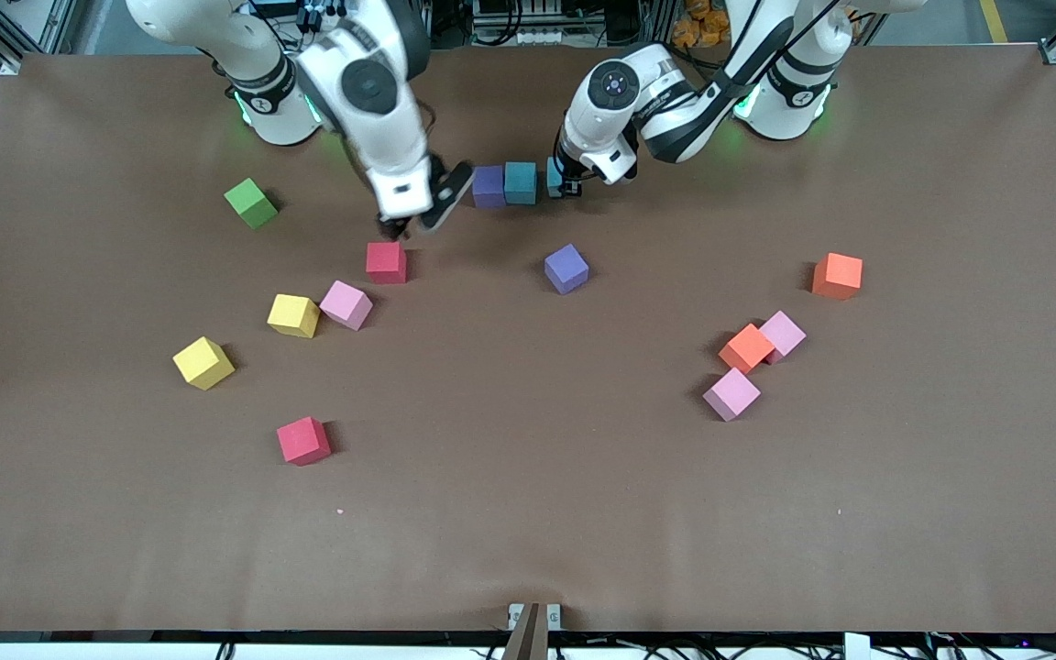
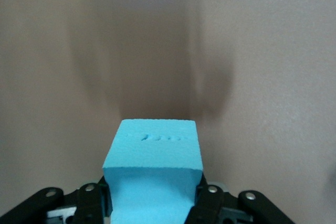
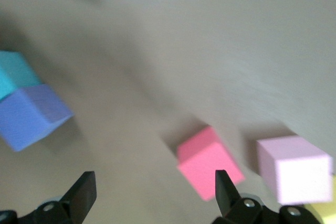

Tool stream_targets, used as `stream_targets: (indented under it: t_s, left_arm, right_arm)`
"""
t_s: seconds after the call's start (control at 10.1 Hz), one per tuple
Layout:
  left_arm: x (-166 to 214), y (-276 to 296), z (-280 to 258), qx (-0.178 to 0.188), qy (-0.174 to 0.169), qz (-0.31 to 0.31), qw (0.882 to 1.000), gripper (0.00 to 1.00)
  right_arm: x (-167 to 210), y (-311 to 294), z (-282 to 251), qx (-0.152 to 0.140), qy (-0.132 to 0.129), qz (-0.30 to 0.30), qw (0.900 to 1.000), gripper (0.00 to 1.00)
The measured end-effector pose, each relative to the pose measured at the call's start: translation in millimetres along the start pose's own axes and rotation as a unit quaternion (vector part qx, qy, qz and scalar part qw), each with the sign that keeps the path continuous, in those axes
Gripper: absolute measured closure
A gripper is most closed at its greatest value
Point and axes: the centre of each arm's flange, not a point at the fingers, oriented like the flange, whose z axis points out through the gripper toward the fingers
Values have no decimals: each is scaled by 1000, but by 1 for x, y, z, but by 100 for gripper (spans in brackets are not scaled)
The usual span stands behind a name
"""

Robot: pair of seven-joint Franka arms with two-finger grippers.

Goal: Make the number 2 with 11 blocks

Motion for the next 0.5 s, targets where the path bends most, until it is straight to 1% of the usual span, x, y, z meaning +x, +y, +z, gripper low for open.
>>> stream_targets:
  t_s: [0.2, 0.3, 0.4, 0.5]
  left_arm:
    - [-1, -1, 11, -2, 9, 4, 1000, 44]
    - [-3, -1, 10, -4, 8, 4, 1000, 44]
    - [-5, 1, 8, -6, 5, 3, 1000, 44]
    - [-6, 2, 7, -9, 1, -1, 1000, 44]
  right_arm:
    - [-18, 54, 1, 6, -1, 58, 998, 0]
    - [-27, 74, 4, 9, -3, 87, 996, 0]
    - [-33, 84, 9, 12, -9, 118, 993, 0]
    - [-37, 86, 14, 15, -21, 163, 986, 0]
